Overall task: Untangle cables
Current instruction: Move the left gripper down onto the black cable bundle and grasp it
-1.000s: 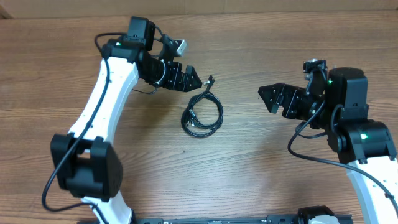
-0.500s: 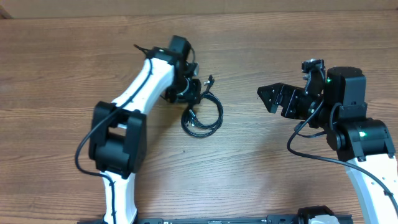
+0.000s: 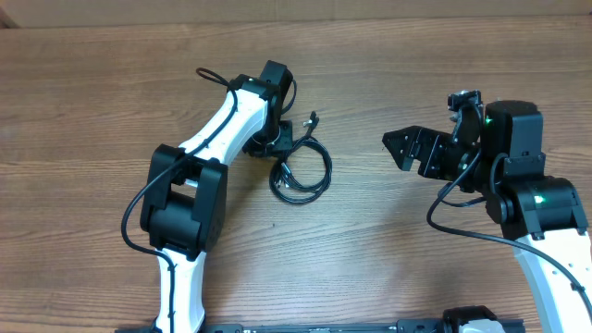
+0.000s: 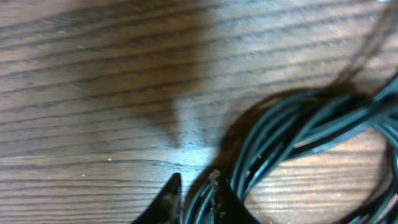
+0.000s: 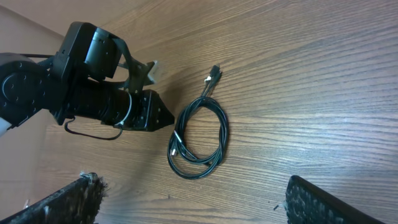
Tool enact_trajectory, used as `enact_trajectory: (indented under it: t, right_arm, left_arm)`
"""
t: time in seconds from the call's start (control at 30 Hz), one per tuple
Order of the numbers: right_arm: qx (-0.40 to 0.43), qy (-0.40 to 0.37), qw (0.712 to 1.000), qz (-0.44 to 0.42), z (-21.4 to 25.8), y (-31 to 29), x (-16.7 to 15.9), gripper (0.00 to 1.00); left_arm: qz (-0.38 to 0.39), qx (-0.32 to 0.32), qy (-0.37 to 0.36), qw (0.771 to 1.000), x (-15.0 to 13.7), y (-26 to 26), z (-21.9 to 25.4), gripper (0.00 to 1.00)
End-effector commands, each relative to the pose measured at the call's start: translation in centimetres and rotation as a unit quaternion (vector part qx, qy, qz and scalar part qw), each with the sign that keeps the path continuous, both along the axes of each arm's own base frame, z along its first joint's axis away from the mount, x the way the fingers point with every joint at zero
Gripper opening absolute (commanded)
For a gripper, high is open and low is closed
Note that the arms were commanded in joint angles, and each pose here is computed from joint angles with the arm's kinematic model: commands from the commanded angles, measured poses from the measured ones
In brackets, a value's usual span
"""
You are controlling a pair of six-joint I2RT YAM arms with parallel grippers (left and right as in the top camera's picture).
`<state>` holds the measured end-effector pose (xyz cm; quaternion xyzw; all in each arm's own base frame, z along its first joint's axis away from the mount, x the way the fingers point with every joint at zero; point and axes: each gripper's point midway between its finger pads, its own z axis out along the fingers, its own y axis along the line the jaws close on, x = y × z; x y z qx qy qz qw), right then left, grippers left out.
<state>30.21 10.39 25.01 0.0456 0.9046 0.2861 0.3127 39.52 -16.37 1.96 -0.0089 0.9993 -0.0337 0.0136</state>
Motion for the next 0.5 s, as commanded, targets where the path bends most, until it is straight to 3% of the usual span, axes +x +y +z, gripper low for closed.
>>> enact_trajectory:
  t: [0.0,0.13,0.3,0.4,0.47]
  right_arm:
    - [0.004,-0.015,1.0,0.001,1.2,0.0,0.2,0.92]
    - [0.003,-0.012,1.0,0.0,1.1,0.0,0.2,0.93]
    - [0.003,-0.015,1.0,0.0,1.1,0.0,0.4,0.93]
    - [0.003,-0.012,1.0,0.0,0.9,0.0,0.5,0.93]
    - [0.003,-0.009,1.0,0.0,0.8,0.0,0.5,0.93]
  left_arm:
    - [0.018,0.004,-0.002,1.0,0.5,-0.1,-0.2,0.12]
    - [0.001,-0.026,-0.001,1.0,0.5,-1.2,-0.1,0.14]
    - [-0.038,-0.042,-0.006,0.998,0.6,-1.8,0.0,0.36]
    - [-0.056,-0.045,-0.019,0.997,1.2,-2.0,0.0,0.44]
    - [-0.069,-0.046,-0.026,0.996,1.4,-2.2,0.0,0.44]
